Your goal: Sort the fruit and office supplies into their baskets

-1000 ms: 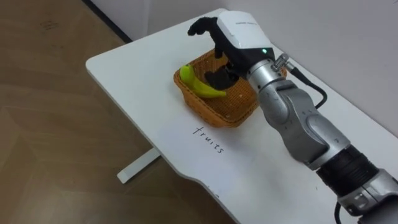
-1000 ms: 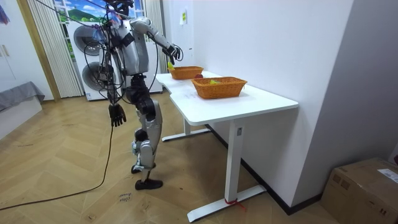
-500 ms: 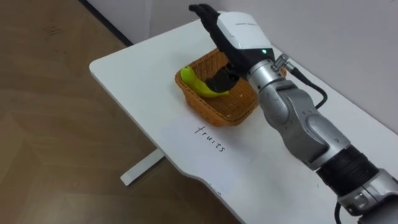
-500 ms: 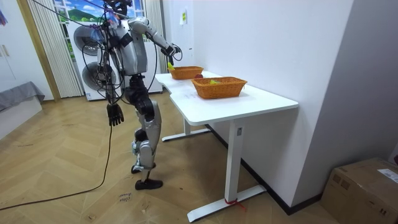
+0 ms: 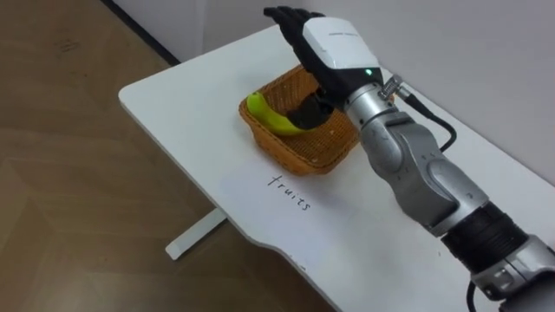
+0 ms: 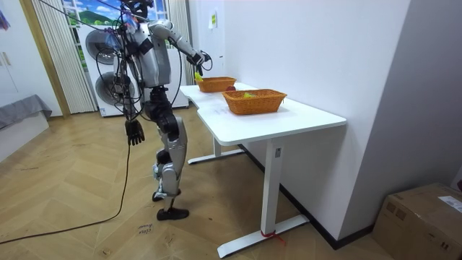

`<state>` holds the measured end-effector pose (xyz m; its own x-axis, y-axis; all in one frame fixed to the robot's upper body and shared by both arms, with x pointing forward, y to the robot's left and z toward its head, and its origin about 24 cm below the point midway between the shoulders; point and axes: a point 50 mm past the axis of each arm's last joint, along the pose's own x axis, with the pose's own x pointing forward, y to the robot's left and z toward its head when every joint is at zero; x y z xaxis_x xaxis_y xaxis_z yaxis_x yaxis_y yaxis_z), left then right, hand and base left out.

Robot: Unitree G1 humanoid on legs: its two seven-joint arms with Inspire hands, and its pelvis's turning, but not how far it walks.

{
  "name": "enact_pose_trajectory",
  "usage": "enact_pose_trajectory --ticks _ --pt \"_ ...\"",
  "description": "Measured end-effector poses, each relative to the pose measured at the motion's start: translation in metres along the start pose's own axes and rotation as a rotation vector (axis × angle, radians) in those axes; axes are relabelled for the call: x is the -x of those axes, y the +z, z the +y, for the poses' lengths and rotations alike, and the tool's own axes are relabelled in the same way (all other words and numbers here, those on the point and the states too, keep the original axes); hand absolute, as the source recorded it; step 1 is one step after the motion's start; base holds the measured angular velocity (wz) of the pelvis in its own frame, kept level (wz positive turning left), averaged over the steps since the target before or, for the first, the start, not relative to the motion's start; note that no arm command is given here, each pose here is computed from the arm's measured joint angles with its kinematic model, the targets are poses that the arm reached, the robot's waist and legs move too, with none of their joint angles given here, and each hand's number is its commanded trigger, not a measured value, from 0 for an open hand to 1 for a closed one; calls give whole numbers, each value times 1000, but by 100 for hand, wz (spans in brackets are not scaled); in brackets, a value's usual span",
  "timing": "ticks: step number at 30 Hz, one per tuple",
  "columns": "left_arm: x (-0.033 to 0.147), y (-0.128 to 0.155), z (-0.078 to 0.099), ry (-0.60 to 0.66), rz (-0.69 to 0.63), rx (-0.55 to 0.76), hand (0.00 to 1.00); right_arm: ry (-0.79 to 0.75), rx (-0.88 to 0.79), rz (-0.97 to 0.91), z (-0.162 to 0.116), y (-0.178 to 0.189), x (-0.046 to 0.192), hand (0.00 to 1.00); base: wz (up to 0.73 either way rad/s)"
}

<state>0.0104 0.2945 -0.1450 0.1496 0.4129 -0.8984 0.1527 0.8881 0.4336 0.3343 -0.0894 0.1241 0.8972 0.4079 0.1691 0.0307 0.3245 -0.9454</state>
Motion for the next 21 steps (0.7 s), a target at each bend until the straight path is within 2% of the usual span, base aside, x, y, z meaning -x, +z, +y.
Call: enact_pose_trajectory --ticks 9,14,19,21 --pt "1 4 -7 5 -22 3 0 -41 -12 -1 -13 -6 0 0 -3" --pt "2 3 -15 -3 -18 17 0 -130 -180 59 -31 -20 0 0 -9" --pt "2 13 -20 -19 -49 30 0 -174 -245 99 -40 -31 2 0 -15" --pt "2 17 -21 -23 -60 33 0 -185 -320 113 -42 -35 2 0 -5"
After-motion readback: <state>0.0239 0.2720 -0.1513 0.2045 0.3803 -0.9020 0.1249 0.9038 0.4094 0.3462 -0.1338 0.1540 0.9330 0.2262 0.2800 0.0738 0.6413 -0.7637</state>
